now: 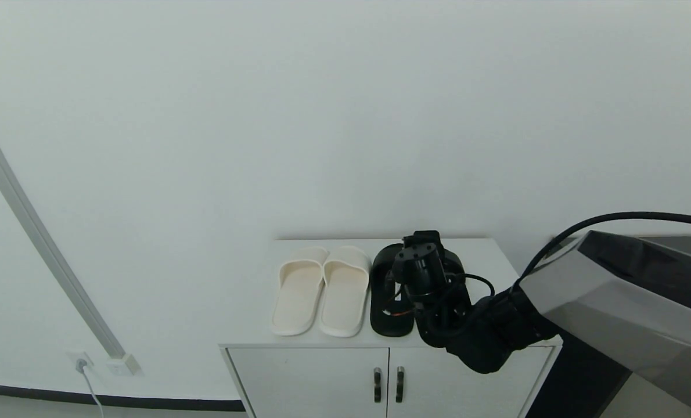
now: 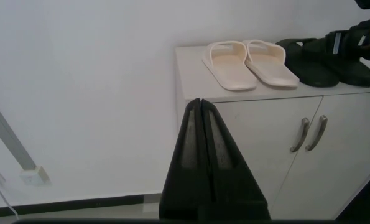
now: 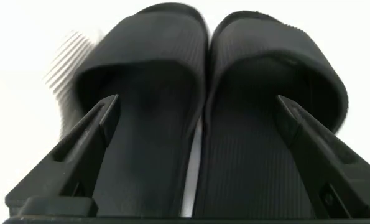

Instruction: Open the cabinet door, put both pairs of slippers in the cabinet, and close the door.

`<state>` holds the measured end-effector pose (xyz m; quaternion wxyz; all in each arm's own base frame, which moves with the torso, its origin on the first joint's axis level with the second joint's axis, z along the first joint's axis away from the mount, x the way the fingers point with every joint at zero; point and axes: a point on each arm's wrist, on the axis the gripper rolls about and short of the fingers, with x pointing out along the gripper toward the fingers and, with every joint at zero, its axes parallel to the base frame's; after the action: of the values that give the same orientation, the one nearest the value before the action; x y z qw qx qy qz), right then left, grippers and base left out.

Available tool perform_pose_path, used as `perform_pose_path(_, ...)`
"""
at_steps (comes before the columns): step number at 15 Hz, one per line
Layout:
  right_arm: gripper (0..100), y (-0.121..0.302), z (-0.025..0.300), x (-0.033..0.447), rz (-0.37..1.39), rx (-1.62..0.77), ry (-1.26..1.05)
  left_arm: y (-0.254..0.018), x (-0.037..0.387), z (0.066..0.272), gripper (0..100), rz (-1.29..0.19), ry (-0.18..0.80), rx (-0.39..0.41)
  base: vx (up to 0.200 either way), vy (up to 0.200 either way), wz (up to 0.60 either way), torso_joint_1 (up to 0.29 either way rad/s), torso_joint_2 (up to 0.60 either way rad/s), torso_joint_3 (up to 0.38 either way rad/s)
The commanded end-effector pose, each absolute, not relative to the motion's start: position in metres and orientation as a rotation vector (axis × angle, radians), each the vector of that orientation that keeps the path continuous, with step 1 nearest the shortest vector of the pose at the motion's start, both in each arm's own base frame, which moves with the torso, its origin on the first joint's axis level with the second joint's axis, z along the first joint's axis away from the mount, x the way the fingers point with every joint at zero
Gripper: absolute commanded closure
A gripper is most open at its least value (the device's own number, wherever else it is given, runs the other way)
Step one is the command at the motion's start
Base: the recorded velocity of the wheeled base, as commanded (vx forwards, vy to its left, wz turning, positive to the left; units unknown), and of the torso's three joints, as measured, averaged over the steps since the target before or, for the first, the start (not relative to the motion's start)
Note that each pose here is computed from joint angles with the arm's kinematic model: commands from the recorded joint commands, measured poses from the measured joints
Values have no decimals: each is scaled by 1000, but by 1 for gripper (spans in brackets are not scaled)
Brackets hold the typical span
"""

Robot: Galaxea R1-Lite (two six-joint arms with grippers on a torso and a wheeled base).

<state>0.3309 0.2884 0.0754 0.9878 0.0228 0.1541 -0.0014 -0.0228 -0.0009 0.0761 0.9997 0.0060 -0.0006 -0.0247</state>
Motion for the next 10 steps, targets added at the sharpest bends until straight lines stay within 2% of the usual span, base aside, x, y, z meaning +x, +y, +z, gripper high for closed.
perform_pose_path(1, 0, 292, 66, 341, -12, 45, 311, -1, -23, 76, 100, -49, -2, 12, 0, 0, 0, 0, 0, 0)
perform_pose_path(10, 0, 284, 48, 379, -78, 53, 312, -1, -23, 76, 100, -48, -2, 12, 0, 0, 0, 0, 0, 0)
